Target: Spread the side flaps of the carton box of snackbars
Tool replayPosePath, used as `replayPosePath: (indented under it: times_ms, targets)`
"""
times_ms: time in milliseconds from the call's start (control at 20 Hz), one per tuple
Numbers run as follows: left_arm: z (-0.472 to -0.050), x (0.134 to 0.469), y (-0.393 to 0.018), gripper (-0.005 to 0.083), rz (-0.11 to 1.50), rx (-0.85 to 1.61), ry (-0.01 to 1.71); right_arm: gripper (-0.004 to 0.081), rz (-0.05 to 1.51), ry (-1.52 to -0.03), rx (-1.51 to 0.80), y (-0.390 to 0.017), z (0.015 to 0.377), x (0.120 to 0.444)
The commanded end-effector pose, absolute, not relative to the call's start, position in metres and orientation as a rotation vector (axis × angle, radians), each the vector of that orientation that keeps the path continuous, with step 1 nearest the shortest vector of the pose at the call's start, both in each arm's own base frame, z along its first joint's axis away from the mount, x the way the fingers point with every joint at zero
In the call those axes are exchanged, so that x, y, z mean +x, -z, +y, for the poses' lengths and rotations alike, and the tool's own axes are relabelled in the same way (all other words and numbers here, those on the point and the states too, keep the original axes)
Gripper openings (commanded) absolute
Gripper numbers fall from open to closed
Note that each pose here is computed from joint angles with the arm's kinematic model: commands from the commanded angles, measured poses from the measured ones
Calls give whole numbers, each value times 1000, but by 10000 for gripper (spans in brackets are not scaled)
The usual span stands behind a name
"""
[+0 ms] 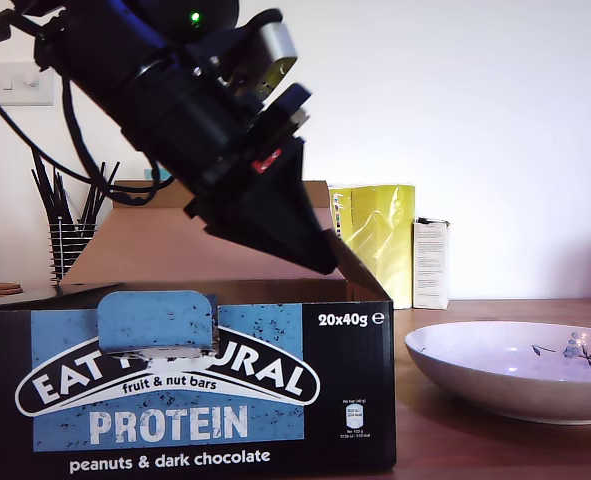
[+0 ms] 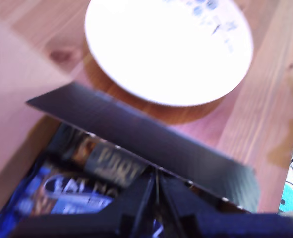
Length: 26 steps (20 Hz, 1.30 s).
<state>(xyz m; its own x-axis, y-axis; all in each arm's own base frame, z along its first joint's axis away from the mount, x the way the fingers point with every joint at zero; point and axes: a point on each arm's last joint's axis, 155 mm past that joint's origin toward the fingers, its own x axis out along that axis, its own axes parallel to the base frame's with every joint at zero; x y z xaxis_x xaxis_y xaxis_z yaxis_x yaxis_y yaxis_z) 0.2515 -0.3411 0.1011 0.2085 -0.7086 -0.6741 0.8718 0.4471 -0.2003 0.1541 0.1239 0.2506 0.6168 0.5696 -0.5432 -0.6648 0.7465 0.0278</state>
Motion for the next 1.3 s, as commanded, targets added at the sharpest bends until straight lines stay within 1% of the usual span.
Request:
replayPosePath:
  times_ms: [0,100,350,550,700,1050,1150,1250]
  targets:
    - [-352,252,-107,-19,758,228,1132,-13,551,-729,-201,-251,125,152]
    - [-360,247,-110,-19,746,216,1146,-13,548,-732,-205,-251,125,152]
    - [-382,240,-98,-19,746,195,1164,-13,547,-736,-209,-251,125,152]
    - [-393,244,-88,-19,705,231,1130,-13,546,-752,-204,-252,128,150]
    - [-395,243,-74,-19,728,243,1127,-13,545,-754,-203,-252,128,150]
    - [-395,236,-56,-19,780,266,1131,-13,537,-753,-203,-254,128,151]
    - [-395,236,-56,-19,779,266,1131,-13,538,-754,-202,-254,128,151]
    - [-398,239,-70,-19,748,255,1134,-13,538,-754,-202,-254,128,151]
